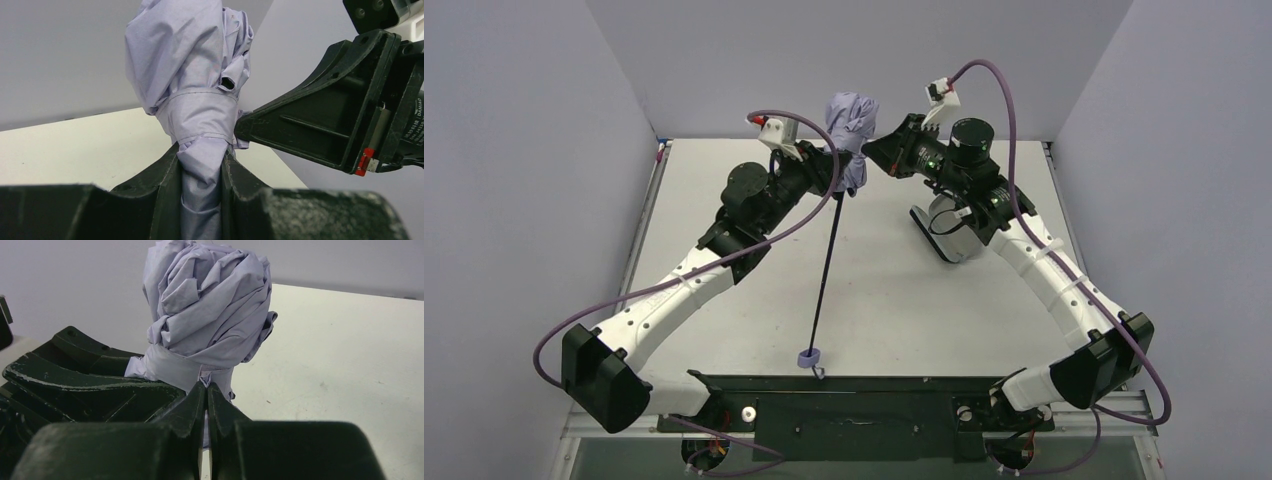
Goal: Open the umbrella
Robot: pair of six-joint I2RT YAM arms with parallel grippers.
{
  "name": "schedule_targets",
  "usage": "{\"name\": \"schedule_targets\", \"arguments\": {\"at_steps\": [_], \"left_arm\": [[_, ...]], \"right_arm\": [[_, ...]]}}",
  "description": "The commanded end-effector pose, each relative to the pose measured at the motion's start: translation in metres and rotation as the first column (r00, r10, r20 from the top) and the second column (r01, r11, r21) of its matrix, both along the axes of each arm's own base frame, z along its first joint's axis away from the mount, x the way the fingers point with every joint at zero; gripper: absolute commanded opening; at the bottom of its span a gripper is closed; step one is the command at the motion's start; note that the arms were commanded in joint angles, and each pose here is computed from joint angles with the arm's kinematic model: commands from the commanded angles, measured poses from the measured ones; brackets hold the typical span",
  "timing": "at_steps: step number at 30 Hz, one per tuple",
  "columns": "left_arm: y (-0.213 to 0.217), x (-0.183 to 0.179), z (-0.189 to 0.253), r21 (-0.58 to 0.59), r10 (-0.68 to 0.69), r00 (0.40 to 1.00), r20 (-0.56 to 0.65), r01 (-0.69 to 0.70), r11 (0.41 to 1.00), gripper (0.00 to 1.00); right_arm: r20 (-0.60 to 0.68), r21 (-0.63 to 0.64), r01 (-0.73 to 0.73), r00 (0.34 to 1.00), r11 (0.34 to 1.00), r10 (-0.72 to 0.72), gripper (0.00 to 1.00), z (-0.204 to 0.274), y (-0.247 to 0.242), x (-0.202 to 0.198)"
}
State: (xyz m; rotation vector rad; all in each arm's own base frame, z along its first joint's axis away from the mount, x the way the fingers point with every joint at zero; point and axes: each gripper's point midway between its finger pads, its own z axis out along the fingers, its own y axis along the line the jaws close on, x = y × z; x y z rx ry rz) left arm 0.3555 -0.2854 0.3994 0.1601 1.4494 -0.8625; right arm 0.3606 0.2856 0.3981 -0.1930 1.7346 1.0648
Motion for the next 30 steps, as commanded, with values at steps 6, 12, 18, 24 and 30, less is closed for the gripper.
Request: {"name": "schedule_targets", "arguments": {"at_steps": [6, 12, 18, 24, 30], "left_arm": [[-0.002, -0.048, 0.099, -0.202, -0.172, 0.96, 0.219, 0.217, 0.955, 0.0], [-0.005, -0.06, 0.109, -0.238, -0.229, 0.948, 0.222, 0.28, 0.93, 0.0], [0.0, -0.061, 0.113, -0.257, -0.243, 0.948, 0.207, 0.292, 0.921, 0.0], [0.001, -0.062, 0.112, -0.261, -0.252, 0.948, 0.194, 0.298, 0.918, 0.0], [0.002, -0.055, 0.106, -0.233, -0.219, 0.957, 0.192, 0.261, 0.937, 0.0]], "right_arm": [[0.12, -0.245, 0.144, 0.986, 0.959, -0.118, 0.0, -0.024, -0.029, 0.012], [0.18, -0.469, 0.208, 0.974, 0.859, -0.138, 0.0, -0.07, -0.055, 0.019], [0.224, -0.588, 0.233, 0.967, 0.775, -0.121, 0.0, -0.096, -0.079, 0.019], [0.205, -0.601, 0.204, 0.974, 0.773, -0.097, 0.0, -0.104, -0.091, 0.022], [0.145, -0.427, 0.046, 0.989, 0.903, 0.018, 0.28, -0.071, -0.07, -0.001]]}}
